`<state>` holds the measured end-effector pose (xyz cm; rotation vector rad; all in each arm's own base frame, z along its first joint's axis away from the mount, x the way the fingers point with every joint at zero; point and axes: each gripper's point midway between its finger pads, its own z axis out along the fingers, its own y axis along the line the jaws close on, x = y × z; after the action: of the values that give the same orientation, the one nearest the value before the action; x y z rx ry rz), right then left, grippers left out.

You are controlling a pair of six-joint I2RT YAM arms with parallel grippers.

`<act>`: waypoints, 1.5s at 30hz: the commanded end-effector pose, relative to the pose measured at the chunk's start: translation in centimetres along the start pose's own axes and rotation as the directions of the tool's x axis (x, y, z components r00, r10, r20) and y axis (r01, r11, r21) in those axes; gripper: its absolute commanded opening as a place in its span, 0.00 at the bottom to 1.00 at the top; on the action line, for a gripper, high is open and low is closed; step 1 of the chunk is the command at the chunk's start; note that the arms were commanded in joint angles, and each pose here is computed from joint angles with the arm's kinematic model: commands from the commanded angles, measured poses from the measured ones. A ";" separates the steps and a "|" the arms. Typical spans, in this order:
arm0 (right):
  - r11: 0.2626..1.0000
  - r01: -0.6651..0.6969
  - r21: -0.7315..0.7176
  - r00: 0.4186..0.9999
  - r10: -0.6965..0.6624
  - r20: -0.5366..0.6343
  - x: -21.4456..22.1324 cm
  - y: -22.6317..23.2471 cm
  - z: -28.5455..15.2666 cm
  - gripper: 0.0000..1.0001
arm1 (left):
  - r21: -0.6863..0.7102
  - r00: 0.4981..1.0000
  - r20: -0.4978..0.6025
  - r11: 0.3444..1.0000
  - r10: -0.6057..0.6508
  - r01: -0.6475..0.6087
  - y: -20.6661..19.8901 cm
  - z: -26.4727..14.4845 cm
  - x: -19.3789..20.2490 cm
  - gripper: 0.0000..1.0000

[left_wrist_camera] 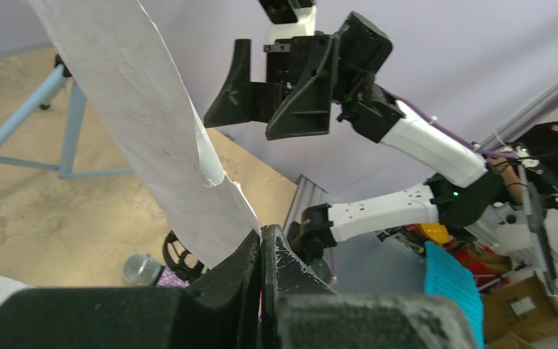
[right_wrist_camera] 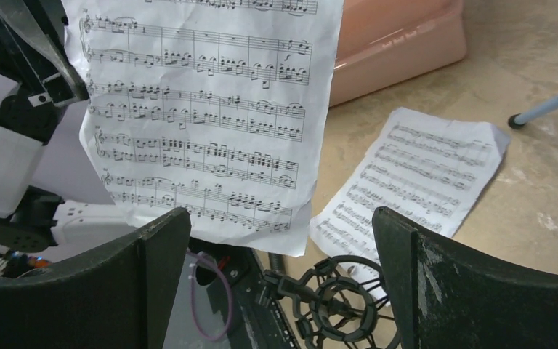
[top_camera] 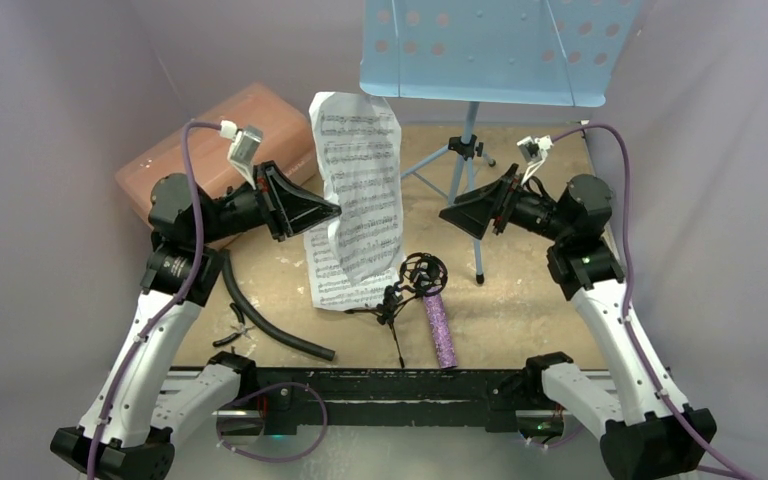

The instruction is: Set up the instrument practice props

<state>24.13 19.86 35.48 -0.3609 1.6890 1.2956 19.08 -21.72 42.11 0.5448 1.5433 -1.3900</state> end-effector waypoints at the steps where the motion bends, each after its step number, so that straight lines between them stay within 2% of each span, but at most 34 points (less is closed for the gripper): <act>1: 0.987 0.009 -0.158 1.000 -0.011 -0.014 -0.2 2.5 0.2 0.98 | 0.126 0.999 0.052 0.992 0.012 -0.018 -4.3 -0.7 -2.1 0.00; 13: 0.953 -0.084 -0.292 0.994 0.059 -0.093 2.8 4.5 3.0 0.97 | 0.226 0.996 0.088 0.974 -0.025 0.004 -8.1 -1.6 -3.4 0.00; 24: 0.894 -0.089 -0.440 0.995 0.059 -0.082 1.7 8.2 5.4 0.95 | 0.231 0.995 0.094 0.973 -0.012 -0.010 -9.8 -2.6 -3.4 0.00; 31: 0.842 -0.034 -0.539 0.998 0.002 -0.061 0.5 11.2 5.6 0.89 | 0.230 0.996 0.083 0.973 -0.021 0.002 -10.2 -3.2 -2.5 0.00; 38: 0.778 0.065 -0.625 0.997 -0.078 0.007 -1.4 14.7 4.1 0.81 | 0.193 0.999 0.036 0.981 -0.017 0.009 -9.0 -3.2 -1.1 0.00; 45: 0.769 0.098 -0.632 0.992 -0.124 0.004 -1.5 15.2 3.8 0.76 | 0.224 1.000 0.017 0.974 0.010 -0.014 -9.0 -2.9 -1.2 0.00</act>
<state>17.90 29.42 43.49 -0.7680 1.2975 1.7937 11.60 -20.88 46.90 0.6142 1.4087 -1.5732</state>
